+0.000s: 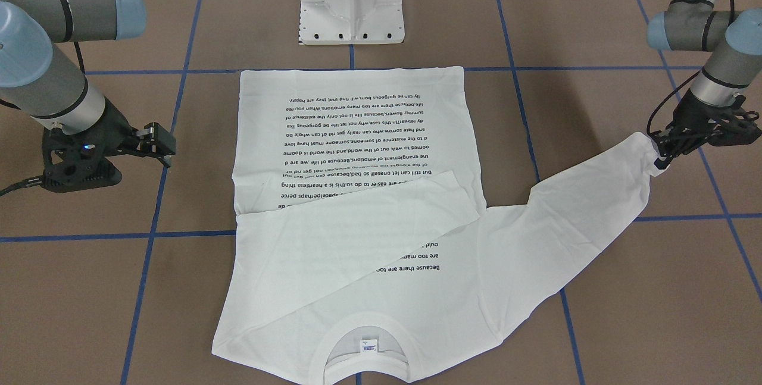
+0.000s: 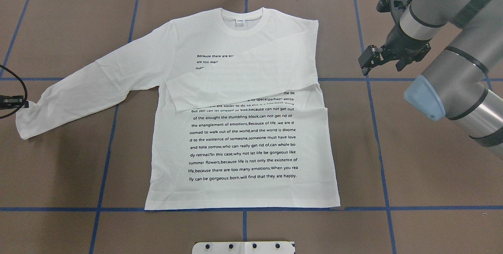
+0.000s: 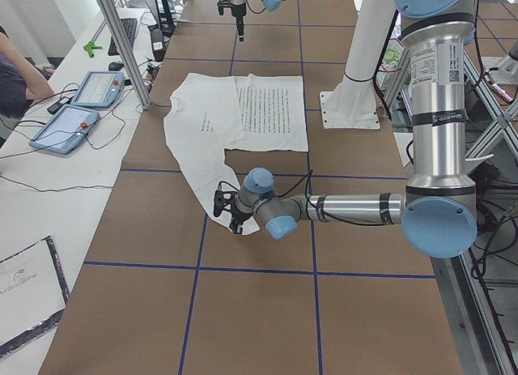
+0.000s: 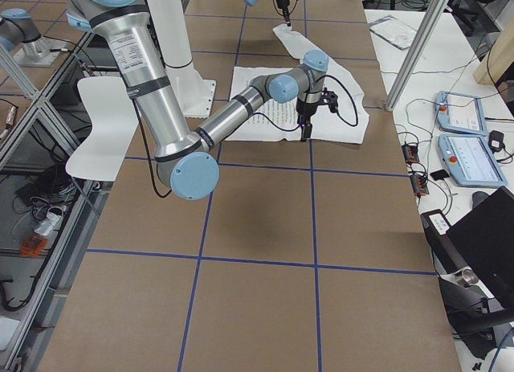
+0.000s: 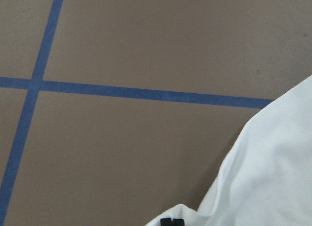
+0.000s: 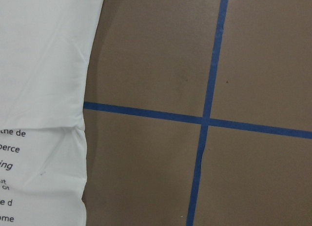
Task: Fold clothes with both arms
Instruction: 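Fold the grasped sleeve across the shirt toward the collar with the left gripper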
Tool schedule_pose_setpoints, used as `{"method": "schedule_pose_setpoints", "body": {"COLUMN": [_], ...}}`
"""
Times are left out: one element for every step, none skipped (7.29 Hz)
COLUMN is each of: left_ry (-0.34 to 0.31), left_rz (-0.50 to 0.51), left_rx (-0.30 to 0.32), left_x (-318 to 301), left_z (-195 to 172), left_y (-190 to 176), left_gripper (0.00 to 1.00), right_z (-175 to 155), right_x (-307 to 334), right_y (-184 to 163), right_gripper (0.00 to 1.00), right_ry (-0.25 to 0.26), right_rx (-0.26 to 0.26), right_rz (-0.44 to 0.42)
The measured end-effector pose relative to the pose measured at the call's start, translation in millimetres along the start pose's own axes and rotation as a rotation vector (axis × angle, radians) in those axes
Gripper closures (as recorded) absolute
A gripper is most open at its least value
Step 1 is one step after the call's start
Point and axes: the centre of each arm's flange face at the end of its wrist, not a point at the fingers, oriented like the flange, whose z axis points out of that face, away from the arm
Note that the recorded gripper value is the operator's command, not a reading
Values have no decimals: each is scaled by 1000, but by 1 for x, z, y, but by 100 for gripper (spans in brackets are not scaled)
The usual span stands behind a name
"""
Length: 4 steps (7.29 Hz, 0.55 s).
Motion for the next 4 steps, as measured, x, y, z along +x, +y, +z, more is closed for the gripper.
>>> {"method": "schedule_pose_setpoints", "body": {"left_ry": [-13,-24,-34,-42], "left_rz": [-7,-14,-21,-38], "left_rx": [-15,-30,-42,-52], "left_x": [33,75,120,173], "left_z": [-19,-40,-62,-86], "left_y": [-12,-27,-46,-68], "left_gripper": [100,100,100,100], "right_z": [0,2,4,7], "right_x": [17,39,66,96], "right_y": [0,2,4,5], "right_gripper": [0,0,0,0], "right_ry": [7,19,35,53], "right_rx": [-4,-9,-16,-24], "right_rz": [9,8,0,-13]}}
